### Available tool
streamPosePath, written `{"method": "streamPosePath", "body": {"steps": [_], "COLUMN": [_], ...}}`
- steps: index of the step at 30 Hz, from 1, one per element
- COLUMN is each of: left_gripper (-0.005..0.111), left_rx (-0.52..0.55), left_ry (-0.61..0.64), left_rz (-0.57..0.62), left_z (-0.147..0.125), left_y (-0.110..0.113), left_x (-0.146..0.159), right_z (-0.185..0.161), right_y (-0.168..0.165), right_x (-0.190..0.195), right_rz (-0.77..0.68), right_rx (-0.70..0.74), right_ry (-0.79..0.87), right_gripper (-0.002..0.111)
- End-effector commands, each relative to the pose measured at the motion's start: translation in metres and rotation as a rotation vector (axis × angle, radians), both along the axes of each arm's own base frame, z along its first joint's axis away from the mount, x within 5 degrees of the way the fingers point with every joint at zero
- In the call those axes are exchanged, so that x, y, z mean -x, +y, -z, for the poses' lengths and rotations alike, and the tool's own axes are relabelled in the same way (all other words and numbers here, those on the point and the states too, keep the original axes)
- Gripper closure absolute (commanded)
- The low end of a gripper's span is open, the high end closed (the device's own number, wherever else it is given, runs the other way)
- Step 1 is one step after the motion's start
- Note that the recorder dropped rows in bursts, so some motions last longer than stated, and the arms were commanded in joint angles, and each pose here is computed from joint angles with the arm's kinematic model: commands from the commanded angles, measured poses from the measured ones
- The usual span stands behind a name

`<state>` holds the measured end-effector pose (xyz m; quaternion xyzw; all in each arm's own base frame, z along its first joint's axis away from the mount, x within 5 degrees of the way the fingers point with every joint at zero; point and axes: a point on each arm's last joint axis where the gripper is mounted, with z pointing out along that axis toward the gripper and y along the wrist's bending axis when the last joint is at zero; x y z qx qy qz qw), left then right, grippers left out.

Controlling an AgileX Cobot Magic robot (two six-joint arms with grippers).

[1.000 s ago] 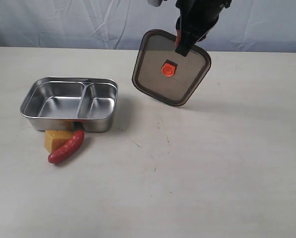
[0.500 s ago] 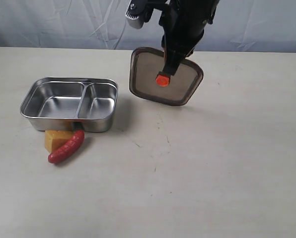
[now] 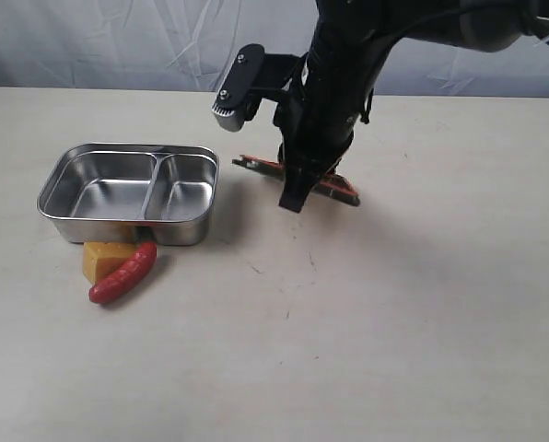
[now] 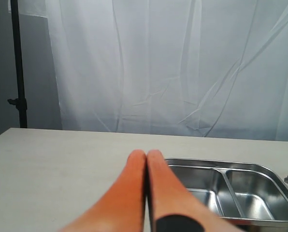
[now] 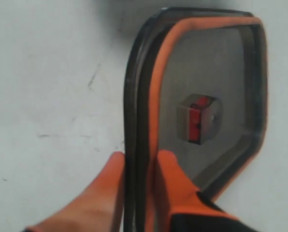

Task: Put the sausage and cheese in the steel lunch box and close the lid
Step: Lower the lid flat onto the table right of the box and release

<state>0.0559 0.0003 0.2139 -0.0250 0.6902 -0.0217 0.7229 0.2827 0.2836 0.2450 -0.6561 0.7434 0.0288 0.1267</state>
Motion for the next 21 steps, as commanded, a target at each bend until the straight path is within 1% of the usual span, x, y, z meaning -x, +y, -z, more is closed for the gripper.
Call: {"method": "streamPosePath", "body": {"steps": [1,11,18,19,20,21], "left_gripper": [0.107,0.107,0.107,0.107,0.107,0.107], "left_rx": [0.01,0.008,0.008,0.022,0.074,0.154], "left_ry": [0.003,0.003,-0.004,-0.015,-0.045,-0.091], "left_rz": [0.01,0.01,0.01,0.011,0.015,0.019], "left_z": [0.001,0.001,0.0,-0.001,-0.004,-0.008], "left_y": [-0.001,-0.001,-0.001,-0.001,-0.001,0.0], "left_x": [0.0,0.0,0.0,0.0,0.001,0.001], "right_z": [0.013,0.039,0.042,0.042,0.042,0.041], "right_y": [0.007,0.006,0.007,0.007,0.007,0.006], "right_x": [0.017,0.038,0.038,0.037,0.036,0.033], "right_rz": [0.009,-0.009,-0.009,-0.003,0.016,0.058], "right_rx": [-0.021,0.026,0.018,0.016,0.018,0.016], "right_ry": [0.113,0.184,0.169,0.166,0.154,0.131], "right_gripper": [0.109,0.109,0.109,0.109,0.109,0.109]}}
